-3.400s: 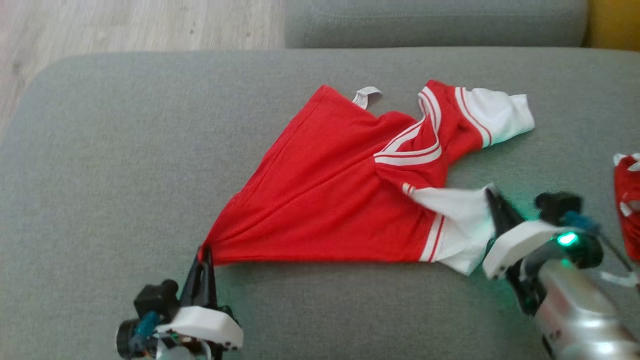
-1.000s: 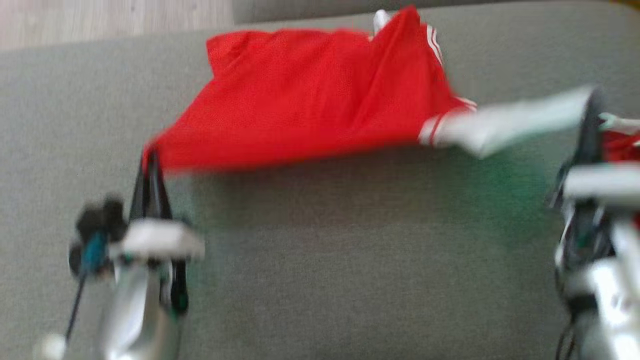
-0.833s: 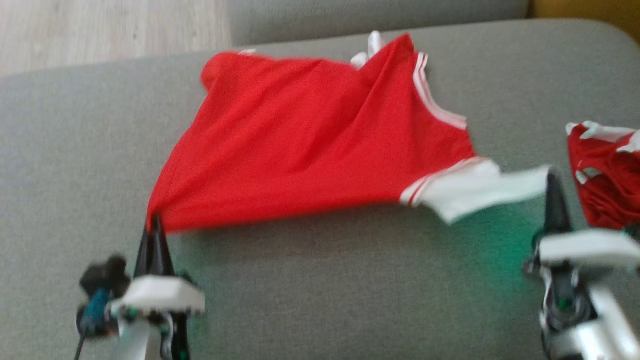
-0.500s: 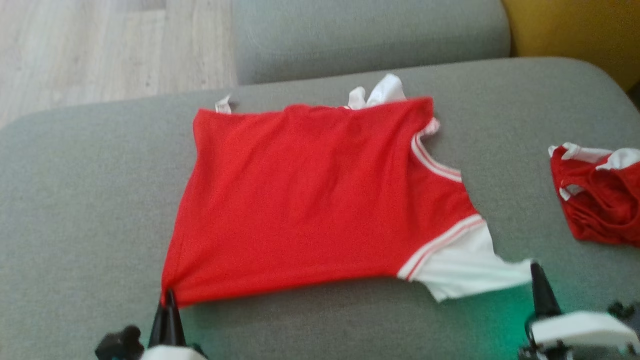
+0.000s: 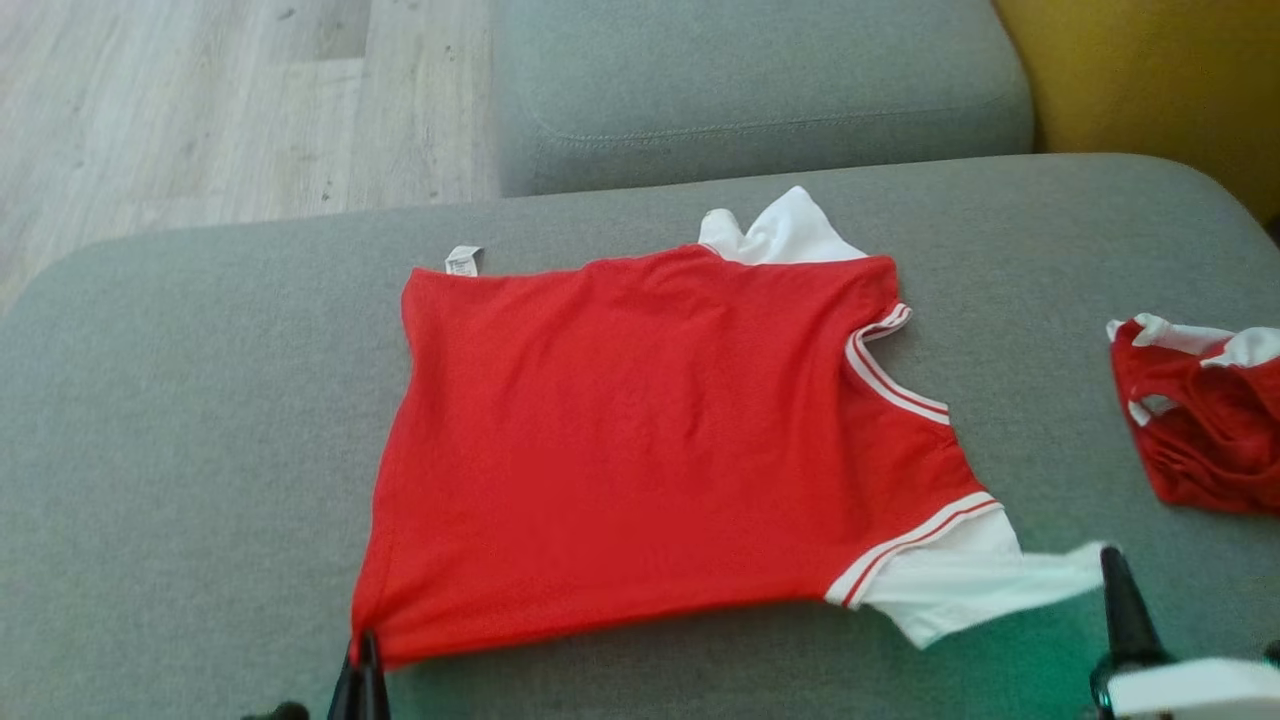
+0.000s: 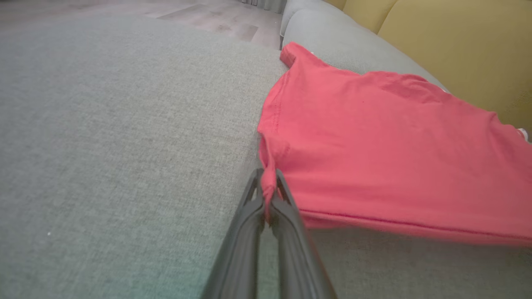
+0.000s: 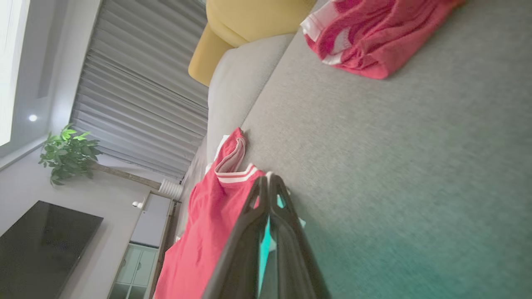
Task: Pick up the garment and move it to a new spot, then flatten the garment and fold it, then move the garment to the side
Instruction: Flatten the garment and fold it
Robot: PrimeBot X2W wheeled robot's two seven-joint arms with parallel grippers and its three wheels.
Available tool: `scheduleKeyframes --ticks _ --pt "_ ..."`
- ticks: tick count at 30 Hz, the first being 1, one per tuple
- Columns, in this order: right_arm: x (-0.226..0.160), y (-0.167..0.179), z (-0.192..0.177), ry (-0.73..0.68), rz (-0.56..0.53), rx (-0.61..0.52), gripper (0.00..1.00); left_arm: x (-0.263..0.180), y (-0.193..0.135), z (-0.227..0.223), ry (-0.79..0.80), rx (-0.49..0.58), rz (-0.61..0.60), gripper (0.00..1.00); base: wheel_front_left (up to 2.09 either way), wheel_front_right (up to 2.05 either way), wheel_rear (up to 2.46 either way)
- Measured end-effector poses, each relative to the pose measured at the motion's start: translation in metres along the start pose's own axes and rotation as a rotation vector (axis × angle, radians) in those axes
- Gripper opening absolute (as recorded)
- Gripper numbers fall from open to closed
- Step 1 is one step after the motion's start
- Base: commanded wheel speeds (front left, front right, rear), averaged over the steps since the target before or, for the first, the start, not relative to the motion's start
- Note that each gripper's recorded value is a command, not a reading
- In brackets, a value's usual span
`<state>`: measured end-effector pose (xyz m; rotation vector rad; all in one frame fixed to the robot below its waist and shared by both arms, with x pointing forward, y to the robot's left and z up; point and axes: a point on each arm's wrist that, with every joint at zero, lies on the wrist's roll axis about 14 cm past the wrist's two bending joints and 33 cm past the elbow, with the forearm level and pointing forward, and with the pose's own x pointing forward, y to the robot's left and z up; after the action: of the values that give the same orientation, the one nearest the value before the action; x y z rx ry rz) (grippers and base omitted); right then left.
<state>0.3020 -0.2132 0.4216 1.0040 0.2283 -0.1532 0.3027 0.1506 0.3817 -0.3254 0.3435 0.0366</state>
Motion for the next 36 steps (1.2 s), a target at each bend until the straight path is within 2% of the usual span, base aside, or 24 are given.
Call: scheduleKeyframes --ticks 5,12,20,27,28,29,30,31,32,35,36 --pt "0.024 0.030 0.002 0.013 0.073 -0.004 0.00 0.015 -0.011 0.013 -0.025 0.047 -0.038 0.00 0.00 0.00 0.00" --pt "0.074 0.071 0.008 0.038 0.155 -0.087 0.00 0.052 -0.026 0.025 -0.017 0.108 -0.064 0.00 0.00 0.00 0.00" --pt "0.123 0.081 0.001 0.077 0.139 -0.142 0.00 0.093 -0.029 0.039 -0.008 0.151 -0.028 0.00 0.00 0.00 0.00" --pt "0.154 0.089 -0.002 0.086 0.133 -0.183 0.00 0.112 -0.027 0.043 0.000 0.160 -0.004 0.00 0.00 0.00 0.00" --pt "0.156 0.090 -0.003 0.092 0.134 -0.198 0.08 0.114 -0.025 0.044 0.002 0.163 0.004 0.00 0.00 0.00 0.00" --pt "0.159 0.091 -0.004 0.091 0.135 -0.210 0.52 0.114 -0.024 0.044 0.002 0.165 0.010 0.00 0.00 0.00 0.00" --pt "0.160 0.091 -0.005 0.085 0.136 -0.228 1.00 0.115 -0.022 0.045 -0.001 0.164 0.023 0.31 0.00 0.00 0.00" --pt "0.161 0.093 -0.005 0.076 0.142 -0.257 1.00 0.115 -0.020 0.047 -0.007 0.163 0.040 0.49 0.00 0.00 0.00" --pt "0.161 0.095 -0.005 0.062 0.151 -0.293 1.00 0.116 -0.017 0.050 -0.016 0.158 0.056 1.00 0.00 0.00 0.00" --pt "0.161 0.095 -0.002 0.026 0.159 -0.344 1.00 0.116 -0.015 0.061 -0.050 0.167 0.073 1.00 0.00 0.00 0.00" --pt "0.160 0.096 0.002 -0.013 0.179 -0.436 1.00 0.116 -0.016 0.073 -0.093 0.175 0.078 1.00 0.00 0.00 0.00"
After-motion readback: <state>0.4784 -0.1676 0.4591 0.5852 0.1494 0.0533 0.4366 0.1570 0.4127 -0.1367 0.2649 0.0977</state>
